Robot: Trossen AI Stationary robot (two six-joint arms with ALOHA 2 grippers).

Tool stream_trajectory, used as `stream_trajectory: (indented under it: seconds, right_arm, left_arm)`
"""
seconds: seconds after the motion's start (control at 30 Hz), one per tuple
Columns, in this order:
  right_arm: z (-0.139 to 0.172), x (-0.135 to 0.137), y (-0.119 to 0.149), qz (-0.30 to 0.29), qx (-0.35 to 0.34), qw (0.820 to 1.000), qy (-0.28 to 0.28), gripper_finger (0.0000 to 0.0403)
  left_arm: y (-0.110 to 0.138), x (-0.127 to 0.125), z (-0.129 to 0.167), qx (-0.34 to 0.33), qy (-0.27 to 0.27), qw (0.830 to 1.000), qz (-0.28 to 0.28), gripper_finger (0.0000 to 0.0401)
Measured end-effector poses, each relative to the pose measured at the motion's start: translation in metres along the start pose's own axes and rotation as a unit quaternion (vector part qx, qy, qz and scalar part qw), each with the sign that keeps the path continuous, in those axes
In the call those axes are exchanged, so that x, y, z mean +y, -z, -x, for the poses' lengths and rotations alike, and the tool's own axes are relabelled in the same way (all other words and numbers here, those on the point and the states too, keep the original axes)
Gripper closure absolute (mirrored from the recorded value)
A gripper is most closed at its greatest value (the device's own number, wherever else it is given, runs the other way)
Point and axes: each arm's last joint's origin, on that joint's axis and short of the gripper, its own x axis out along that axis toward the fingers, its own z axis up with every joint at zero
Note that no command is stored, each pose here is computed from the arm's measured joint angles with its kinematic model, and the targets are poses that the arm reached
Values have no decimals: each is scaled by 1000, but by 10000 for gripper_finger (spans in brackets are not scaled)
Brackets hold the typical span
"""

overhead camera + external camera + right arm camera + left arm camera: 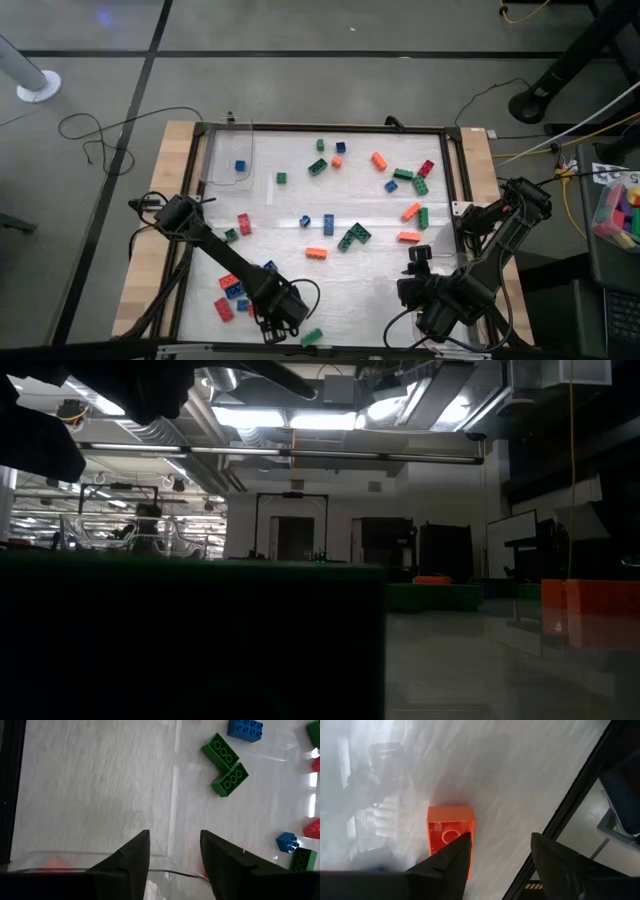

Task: Sort blocks by size
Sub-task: Put the 8 stud orange game piece into the bottom transparent bin

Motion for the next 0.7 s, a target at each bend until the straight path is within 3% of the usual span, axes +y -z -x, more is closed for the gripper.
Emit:
stream_trajectory:
  seconds: [0.27,0.43,0.6,0.7]
  right_arm:
    - [0,0,0,0,0,1000,0,231]
    - [0,0,0,1,0,1000,0,231]
    - [0,0,0,0,1,1000,0,231]
    - [0,0,0,0,0,1000,0,231]
  left_arm:
    - [0,1,0,7,0,1000,-11,160]
    - [5,5,1,50,-8,999,-13,153]
    - [15,12,1,93,-48,994,2,152]
    - [17,13,1,72,-76,995,-4,152]
